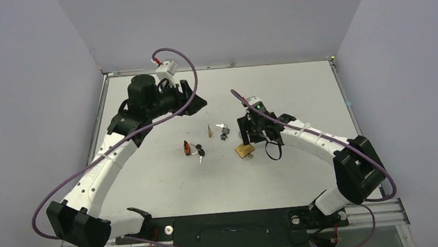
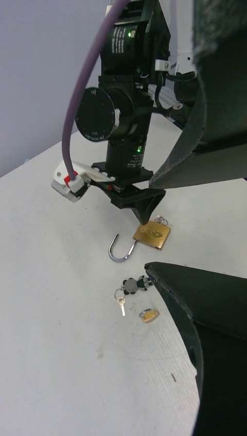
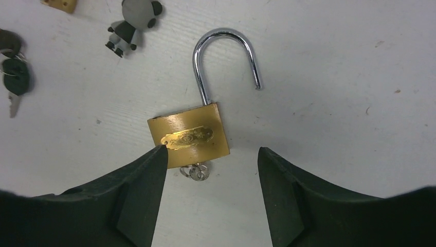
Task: Lock with the key
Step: Pick up the lock from the center of the board.
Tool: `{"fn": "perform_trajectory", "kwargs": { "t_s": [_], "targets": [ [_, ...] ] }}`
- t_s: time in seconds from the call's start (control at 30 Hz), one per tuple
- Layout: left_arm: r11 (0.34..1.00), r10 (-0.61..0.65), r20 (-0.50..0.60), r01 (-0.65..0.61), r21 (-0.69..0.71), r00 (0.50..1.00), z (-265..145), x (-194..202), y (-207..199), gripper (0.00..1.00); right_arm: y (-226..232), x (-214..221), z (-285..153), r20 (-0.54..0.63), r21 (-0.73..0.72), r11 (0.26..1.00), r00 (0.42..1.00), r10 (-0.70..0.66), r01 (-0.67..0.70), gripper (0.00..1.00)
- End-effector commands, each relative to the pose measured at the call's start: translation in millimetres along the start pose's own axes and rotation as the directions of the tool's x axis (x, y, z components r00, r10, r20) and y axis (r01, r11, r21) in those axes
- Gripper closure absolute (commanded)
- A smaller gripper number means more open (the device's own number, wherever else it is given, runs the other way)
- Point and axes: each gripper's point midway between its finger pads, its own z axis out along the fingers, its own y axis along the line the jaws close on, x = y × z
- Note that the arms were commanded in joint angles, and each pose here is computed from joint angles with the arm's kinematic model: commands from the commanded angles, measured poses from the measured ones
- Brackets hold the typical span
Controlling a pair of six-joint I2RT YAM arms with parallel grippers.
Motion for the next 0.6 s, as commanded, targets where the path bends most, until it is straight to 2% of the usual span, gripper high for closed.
{"fn": "perform_trajectory", "kwargs": {
  "t_s": [0.0,0.23,0.57],
  "targets": [
    [0.998,-0.034,0.053,0.037,-0.05,0.998,-15.7,-4.6,-0.8,0.48,10.7,3.0,22.0,0.0,0.009,0.996,0.996,-0.087,0.087,0.37],
    [0.995,-0.077,0.025,0.079,-0.063,0.997,-19.0,23.2,2.0,0.47,29.4,22.7,44.0,-0.059,0.002,0.983,0.981,-0.183,0.184,0.28],
    [0.995,-0.069,-0.002,0.069,-0.067,0.998,-24.5,38.3,0.5,0.46,23.6,38.4,61.8,-0.123,0.022,0.975,0.969,-0.215,0.219,0.28]
  ]
}}
